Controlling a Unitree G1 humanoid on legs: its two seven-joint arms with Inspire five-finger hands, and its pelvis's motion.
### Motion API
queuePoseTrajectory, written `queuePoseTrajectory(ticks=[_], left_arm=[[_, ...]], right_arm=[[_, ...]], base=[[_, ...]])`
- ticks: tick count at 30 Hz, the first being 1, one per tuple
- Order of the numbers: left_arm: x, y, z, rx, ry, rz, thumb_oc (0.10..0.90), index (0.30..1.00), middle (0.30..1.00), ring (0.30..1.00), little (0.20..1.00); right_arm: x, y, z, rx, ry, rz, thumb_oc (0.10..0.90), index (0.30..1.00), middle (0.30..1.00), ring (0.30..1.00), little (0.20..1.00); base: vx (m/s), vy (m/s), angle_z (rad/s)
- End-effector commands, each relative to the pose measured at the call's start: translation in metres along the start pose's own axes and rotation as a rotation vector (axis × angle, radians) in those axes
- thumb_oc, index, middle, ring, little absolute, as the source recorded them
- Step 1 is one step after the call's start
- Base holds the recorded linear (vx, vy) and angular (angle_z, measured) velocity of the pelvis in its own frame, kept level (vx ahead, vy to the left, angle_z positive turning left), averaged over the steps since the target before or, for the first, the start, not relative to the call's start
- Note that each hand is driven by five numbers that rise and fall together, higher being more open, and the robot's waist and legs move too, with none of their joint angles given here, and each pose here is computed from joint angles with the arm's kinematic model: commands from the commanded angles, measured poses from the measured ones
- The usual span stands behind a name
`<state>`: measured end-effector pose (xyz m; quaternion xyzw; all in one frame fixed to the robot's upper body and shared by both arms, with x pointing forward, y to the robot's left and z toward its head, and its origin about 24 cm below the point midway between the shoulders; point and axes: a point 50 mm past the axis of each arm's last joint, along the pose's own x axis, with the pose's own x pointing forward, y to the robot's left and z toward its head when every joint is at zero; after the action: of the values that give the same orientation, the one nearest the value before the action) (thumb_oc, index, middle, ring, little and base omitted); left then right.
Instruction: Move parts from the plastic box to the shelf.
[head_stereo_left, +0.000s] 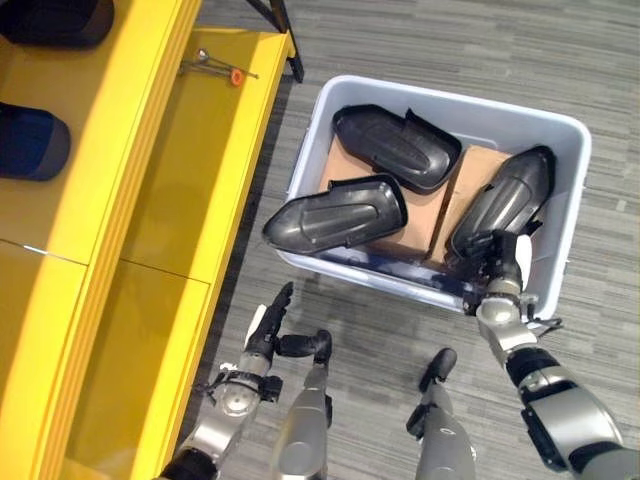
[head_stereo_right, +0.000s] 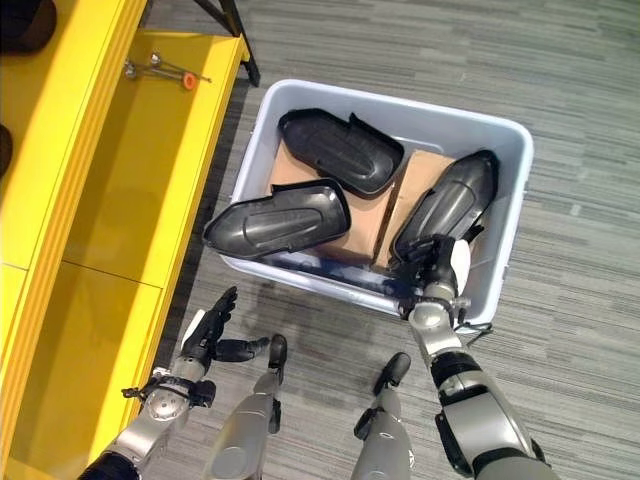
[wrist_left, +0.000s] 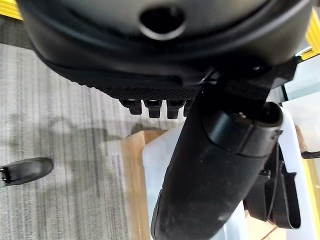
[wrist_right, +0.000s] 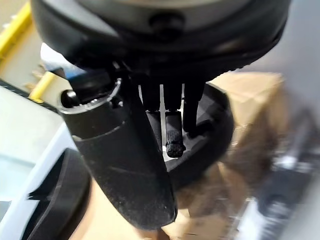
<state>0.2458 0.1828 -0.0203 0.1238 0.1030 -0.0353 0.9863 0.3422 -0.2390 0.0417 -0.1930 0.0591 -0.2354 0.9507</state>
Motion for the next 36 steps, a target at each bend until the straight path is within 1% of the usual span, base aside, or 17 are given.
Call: queuePoseTrajectory(ticks=[1, 7, 12, 16, 21, 30, 32, 36], left_arm=[[0.000, 0.022, 0.014, 0.026, -0.090, 0.053, 0.900, 1.000, 1.000, 1.000, 1.000], [-0.008, 0.033, 0.006, 0.036, -0.057, 0.073, 0.900, 1.000, 1.000, 1.000, 1.000], [-0.017, 0.042, -0.006, 0.056, -0.007, 0.082, 0.900, 1.000, 1.000, 1.000, 1.000], [-0.022, 0.046, -0.013, 0.065, 0.024, 0.085, 0.900, 1.000, 1.000, 1.000, 1.000], [-0.034, 0.053, -0.024, 0.080, 0.069, 0.089, 0.900, 1.000, 1.000, 1.000, 1.000], [-0.046, 0.052, -0.038, 0.043, 0.124, 0.107, 0.900, 1.000, 1.000, 1.000, 1.000], [-0.050, 0.051, -0.041, 0.032, 0.137, 0.110, 0.900, 1.000, 1.000, 1.000, 1.000], [-0.052, 0.050, -0.042, 0.016, 0.134, 0.124, 0.900, 1.000, 1.000, 1.000, 1.000]], right_arm=[[-0.002, -0.005, 0.009, 0.029, -0.077, -0.029, 0.400, 0.300, 0.300, 0.300, 0.300], [-0.011, -0.008, 0.029, 0.039, -0.215, -0.025, 0.400, 0.300, 0.300, 0.300, 0.300], [-0.021, -0.015, 0.042, 0.009, -0.326, -0.020, 0.400, 0.300, 0.300, 0.300, 0.300], [-0.026, -0.017, 0.044, 0.001, -0.357, 0.000, 0.400, 0.300, 0.300, 0.300, 0.300], [-0.035, -0.024, 0.061, -0.054, -0.488, 0.025, 0.400, 0.300, 0.300, 0.300, 0.300], [-0.047, -0.022, 0.083, -0.064, -0.616, 0.085, 0.400, 0.300, 0.300, 0.300, 0.300], [-0.054, -0.018, 0.094, -0.088, -0.681, 0.130, 0.400, 0.300, 0.300, 0.300, 0.300], [-0.062, -0.015, 0.114, -0.116, -0.792, 0.159, 0.400, 0.300, 0.300, 0.300, 0.300]], base=[[0.00, 0.000, 0.00], [0.01, -0.002, -0.04], [0.02, -0.014, -0.09], [0.04, -0.011, -0.07], [0.05, -0.025, -0.08], [0.02, -0.035, -0.11], [0.00, -0.080, -0.07], [-0.01, -0.104, -0.05]])
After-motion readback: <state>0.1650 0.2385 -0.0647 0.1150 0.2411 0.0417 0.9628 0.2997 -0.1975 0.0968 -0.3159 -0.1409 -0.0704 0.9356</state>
